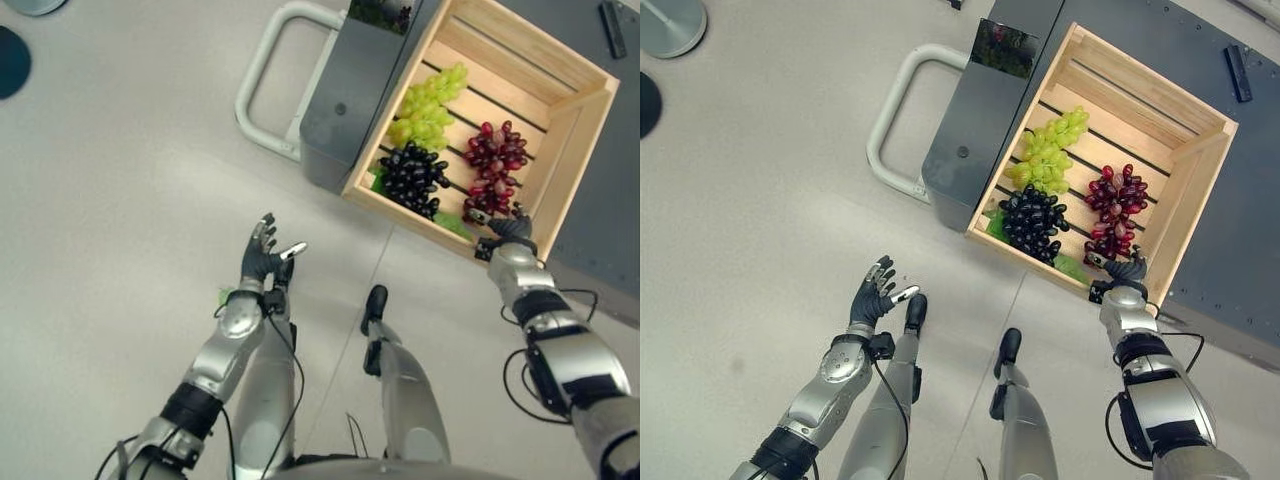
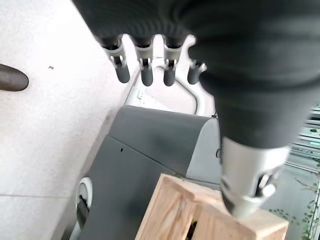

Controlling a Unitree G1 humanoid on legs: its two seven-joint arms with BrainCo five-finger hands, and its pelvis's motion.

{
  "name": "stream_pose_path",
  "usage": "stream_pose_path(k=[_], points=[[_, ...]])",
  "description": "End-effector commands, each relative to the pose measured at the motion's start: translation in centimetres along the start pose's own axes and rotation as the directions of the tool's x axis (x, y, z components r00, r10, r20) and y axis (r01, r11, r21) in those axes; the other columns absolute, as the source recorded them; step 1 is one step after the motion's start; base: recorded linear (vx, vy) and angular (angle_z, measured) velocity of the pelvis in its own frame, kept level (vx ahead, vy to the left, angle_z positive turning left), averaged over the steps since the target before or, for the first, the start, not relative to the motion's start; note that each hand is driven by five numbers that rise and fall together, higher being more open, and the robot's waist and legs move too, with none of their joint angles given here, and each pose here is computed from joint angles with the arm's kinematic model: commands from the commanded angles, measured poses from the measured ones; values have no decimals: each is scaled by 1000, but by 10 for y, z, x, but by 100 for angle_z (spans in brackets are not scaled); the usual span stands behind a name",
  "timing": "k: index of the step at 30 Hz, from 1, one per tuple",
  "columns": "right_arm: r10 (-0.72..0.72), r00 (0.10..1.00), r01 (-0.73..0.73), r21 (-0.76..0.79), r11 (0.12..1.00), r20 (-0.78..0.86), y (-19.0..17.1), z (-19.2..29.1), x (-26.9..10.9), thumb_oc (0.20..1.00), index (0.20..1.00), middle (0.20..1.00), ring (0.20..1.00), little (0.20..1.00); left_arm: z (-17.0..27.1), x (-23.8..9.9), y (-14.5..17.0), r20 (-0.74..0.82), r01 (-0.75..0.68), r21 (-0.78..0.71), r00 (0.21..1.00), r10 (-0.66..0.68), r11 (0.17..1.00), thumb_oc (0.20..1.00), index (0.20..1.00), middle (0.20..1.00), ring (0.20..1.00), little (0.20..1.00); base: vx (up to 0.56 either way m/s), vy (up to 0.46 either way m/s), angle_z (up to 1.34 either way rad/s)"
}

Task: Pick up the fruits from the basket on one side to the basket on the other side

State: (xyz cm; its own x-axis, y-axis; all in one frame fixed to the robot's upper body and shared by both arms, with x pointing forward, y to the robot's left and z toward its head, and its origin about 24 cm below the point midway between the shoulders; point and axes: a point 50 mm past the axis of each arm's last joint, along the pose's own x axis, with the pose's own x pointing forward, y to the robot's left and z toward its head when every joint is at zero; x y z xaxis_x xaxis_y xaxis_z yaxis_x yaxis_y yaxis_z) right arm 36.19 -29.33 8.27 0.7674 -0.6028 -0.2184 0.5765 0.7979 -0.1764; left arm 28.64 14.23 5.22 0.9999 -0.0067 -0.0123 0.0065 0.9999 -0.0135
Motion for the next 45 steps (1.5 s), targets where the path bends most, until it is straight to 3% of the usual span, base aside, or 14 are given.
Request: stream_pose_path(k=[1,9,16,31,45], points=[[-179,976,178,22,984,122,-40,63,14,1000,1000,1000,1000,1000,14,2,-17,71,43,-71,997,-38,997,1000,1000,1000,1000,1000,49,-3,2],[-151,971,136,87,987,186,-32,91,11,1000,1000,1000,1000,1000,15,4,-21,75,53,-73,996,-48,996,1000,1000,1000,1000,1000,19,2,0],[-54,922,19,94,995,383,-10,109,-9,1000,1000,1000,1000,1000,20,9,-10,90,-7,-75,996,14,997,1000,1000,1000,1000,1000,2,8,-2],[21,914,-120,218,969,406,-23,35,-44,1000,1000,1000,1000,1000,17,8,7,76,-58,-74,995,63,996,1000,1000,1000,1000,1000,-3,1,0],[27,925,-135,261,956,379,-19,26,-46,1000,1000,1000,1000,1000,11,4,13,52,-37,-36,998,39,999,1000,1000,1000,1000,1000,-8,76,-8]])
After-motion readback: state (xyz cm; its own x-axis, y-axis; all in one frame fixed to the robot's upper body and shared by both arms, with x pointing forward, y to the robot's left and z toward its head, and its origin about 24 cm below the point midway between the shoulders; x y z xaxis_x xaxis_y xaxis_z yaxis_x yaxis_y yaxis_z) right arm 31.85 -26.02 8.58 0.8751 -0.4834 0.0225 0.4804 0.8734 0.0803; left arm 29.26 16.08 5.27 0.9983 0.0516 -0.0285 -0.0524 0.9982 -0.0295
